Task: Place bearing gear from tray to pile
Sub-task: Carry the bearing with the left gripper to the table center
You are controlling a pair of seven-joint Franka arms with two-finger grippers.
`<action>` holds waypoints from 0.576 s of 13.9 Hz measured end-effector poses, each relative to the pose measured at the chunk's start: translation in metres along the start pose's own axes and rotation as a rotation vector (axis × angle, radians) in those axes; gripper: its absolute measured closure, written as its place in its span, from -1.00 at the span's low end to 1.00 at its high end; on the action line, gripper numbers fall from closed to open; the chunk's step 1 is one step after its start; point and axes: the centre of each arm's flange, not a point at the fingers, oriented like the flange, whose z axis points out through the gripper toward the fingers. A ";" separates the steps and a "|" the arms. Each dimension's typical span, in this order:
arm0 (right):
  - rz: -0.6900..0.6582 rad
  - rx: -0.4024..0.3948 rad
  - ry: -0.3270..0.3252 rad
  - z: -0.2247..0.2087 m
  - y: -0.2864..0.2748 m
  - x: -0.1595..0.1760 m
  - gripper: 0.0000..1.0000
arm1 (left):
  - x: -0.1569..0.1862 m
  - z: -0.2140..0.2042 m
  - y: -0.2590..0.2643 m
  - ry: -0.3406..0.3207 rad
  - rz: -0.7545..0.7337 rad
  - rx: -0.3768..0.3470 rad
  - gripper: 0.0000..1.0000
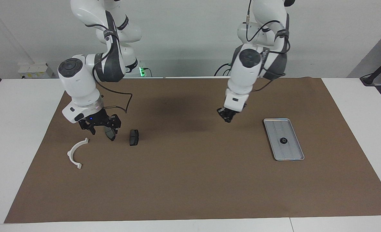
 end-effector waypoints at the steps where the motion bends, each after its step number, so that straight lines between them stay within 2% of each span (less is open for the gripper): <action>1: 0.000 0.000 0.000 0.000 0.000 0.000 -1.00 | -0.020 0.018 0.018 -0.001 -0.013 0.000 0.53; 3: 0.000 0.000 0.000 0.000 0.000 0.000 -1.00 | -0.038 0.056 0.040 -0.002 -0.041 0.000 0.53; 5: 0.002 0.000 0.000 0.000 0.001 0.000 -1.00 | -0.039 0.087 0.049 -0.001 -0.066 -0.001 0.53; 8: 0.002 0.000 0.000 0.000 0.001 0.000 -1.00 | -0.039 0.106 0.052 0.000 -0.085 -0.002 0.53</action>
